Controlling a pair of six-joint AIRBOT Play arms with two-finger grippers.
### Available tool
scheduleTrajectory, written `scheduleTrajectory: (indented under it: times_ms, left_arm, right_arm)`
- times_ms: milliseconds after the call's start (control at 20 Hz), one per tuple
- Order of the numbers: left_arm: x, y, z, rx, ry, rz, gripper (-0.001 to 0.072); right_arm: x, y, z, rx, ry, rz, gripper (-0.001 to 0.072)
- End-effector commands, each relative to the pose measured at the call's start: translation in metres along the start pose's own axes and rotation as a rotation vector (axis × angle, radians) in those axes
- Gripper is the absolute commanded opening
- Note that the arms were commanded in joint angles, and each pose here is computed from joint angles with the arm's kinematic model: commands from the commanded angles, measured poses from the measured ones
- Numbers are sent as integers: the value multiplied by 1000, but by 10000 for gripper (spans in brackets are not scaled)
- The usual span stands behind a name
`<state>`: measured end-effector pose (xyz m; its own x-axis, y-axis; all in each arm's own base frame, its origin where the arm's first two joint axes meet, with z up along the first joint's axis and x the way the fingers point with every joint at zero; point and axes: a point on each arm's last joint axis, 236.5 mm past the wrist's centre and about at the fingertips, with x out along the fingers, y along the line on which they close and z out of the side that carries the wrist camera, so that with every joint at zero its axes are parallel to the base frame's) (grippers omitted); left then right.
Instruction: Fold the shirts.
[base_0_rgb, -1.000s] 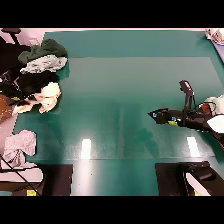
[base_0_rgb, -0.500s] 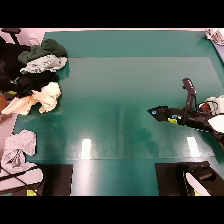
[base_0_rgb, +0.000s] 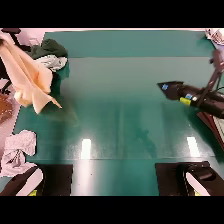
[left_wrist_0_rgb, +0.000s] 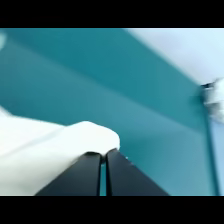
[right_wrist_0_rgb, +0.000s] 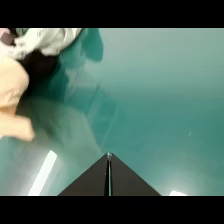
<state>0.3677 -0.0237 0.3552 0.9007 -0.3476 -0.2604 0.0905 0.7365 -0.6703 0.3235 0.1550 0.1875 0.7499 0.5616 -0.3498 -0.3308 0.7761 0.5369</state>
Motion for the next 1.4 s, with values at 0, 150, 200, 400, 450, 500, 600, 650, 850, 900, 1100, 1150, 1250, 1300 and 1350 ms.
scheduleTrajectory:
  times_ms: [0, 150, 200, 400, 450, 500, 600, 650, 850, 900, 1100, 1150, 1250, 1300, 1350]
  left_arm:
    - [-40, -92, 20, 30, -73, -245, 26]
    - [-66, -147, 28, 13, -104, -424, 25]
    - [-70, -162, 29, 12, -119, -469, 25]
    - [-52, -221, 1, -43, -48, -657, 25]
    - [-36, -233, -16, -52, 7, -683, 25]
    - [-17, -245, -39, -58, 70, -702, 25]
    - [24, -266, -86, -69, 175, -719, 25]
    - [44, -276, -110, -95, 222, -727, 25]
    - [90, -322, -185, -241, 369, -785, 25]
    - [79, -346, -190, -233, 387, -850, 25]
    - [16, -412, -130, -123, 183, -1066, 25]
    - [14, -411, -118, -137, 148, -1067, 25]
    - [24, -404, -124, -124, 173, -1045, 25]
    - [29, -400, -142, -94, 232, -1033, 25]
    - [38, -392, -164, -52, 299, -1007, 25]
  right_arm:
    - [-18, -15, 50, -31, -138, -72, 19]
    - [-43, -45, 81, 1, -206, -162, 19]
    - [-54, -56, 93, 11, -239, -199, 19]
    - [-96, -85, 129, 40, -344, -312, 19]
    - [-104, -88, 136, 37, -366, -330, 19]
    - [-112, -88, 144, 30, -389, -345, 18]
    - [-122, -86, 155, 18, -421, -356, 19]
    - [-124, -83, 159, 9, -430, -354, 19]
    - [-135, -72, 175, -28, -474, -358, 18]
    - [-137, -70, 178, -33, -484, -358, 19]
    - [-150, -75, 194, -64, -558, -399, 18]
    - [-154, -77, 198, -77, -577, -417, 18]
    - [-159, -77, 205, -83, -616, -424, 18]
    - [-161, -77, 207, -85, -626, -426, 18]
    - [-161, -77, 208, -86, -630, -428, 18]
